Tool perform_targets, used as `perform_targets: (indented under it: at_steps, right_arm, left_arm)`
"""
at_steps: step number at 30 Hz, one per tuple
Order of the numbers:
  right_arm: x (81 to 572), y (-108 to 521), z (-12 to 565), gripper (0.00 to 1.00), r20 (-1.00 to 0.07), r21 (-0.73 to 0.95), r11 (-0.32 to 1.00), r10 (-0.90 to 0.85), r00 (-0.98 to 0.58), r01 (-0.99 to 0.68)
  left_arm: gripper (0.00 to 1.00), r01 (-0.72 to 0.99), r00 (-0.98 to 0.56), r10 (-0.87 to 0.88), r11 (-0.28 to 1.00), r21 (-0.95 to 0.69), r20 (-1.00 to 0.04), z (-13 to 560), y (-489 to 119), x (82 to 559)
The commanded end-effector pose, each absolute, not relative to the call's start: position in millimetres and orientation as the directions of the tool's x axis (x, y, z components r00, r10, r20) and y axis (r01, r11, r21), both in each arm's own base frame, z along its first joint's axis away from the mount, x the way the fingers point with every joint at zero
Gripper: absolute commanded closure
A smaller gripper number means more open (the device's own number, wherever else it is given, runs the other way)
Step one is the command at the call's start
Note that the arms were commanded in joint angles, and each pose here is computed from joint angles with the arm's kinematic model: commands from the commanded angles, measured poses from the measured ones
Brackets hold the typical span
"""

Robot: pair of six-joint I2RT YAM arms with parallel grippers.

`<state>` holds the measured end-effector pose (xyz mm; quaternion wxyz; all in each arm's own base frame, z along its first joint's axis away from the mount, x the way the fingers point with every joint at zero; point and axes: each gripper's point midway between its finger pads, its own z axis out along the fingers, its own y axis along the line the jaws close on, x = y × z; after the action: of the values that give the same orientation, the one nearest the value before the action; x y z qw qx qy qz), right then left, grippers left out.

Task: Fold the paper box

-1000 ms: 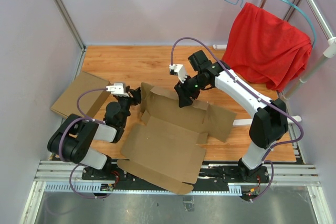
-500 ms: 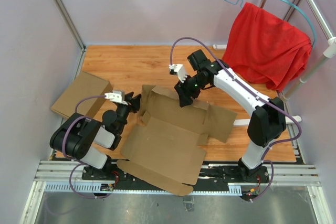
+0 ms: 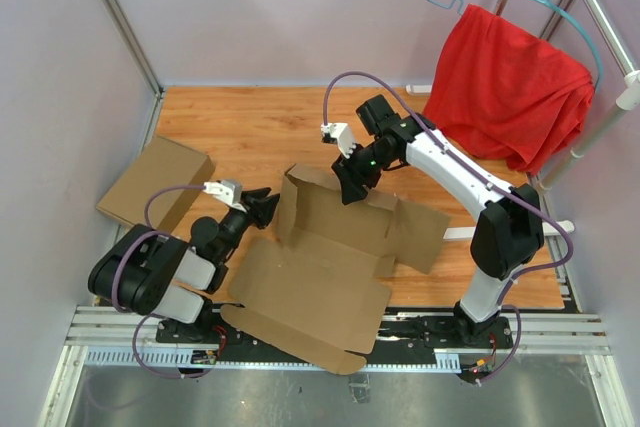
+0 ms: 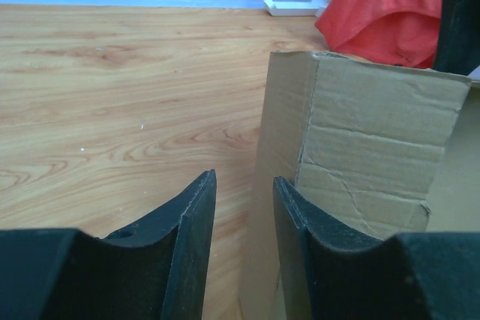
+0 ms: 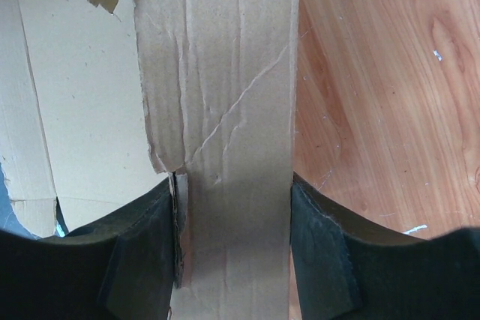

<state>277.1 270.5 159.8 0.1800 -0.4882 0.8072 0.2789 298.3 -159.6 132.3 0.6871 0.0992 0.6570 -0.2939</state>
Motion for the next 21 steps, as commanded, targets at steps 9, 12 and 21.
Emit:
perform_targets:
  at_steps: [9, 12, 21]
  right_arm:
    - [274.0, 274.4, 163.0, 0.47, -0.564, 0.290, 0.352, -0.689, -0.456, -0.890]
    - [273.2, 275.9, 162.5, 0.48, -0.563, 0.294, 0.348, -0.689, -0.456, -0.890]
    - [265.2, 277.1, 159.9, 0.49, -0.546, 0.272, 0.348, -0.713, -0.441, -0.897]
  left_arm:
    - [0.54, 0.572, 0.050, -0.297, 0.791, -0.216, -0.954, 180.8, -159.3, 286.6]
    - [0.53, 0.579, 0.036, -0.280, 0.788, -0.208, -0.959, 177.6, -161.4, 286.4]
    - [0.56, 0.636, -0.055, -0.284, 0.729, -0.253, -0.957, 160.2, -179.8, 284.0]
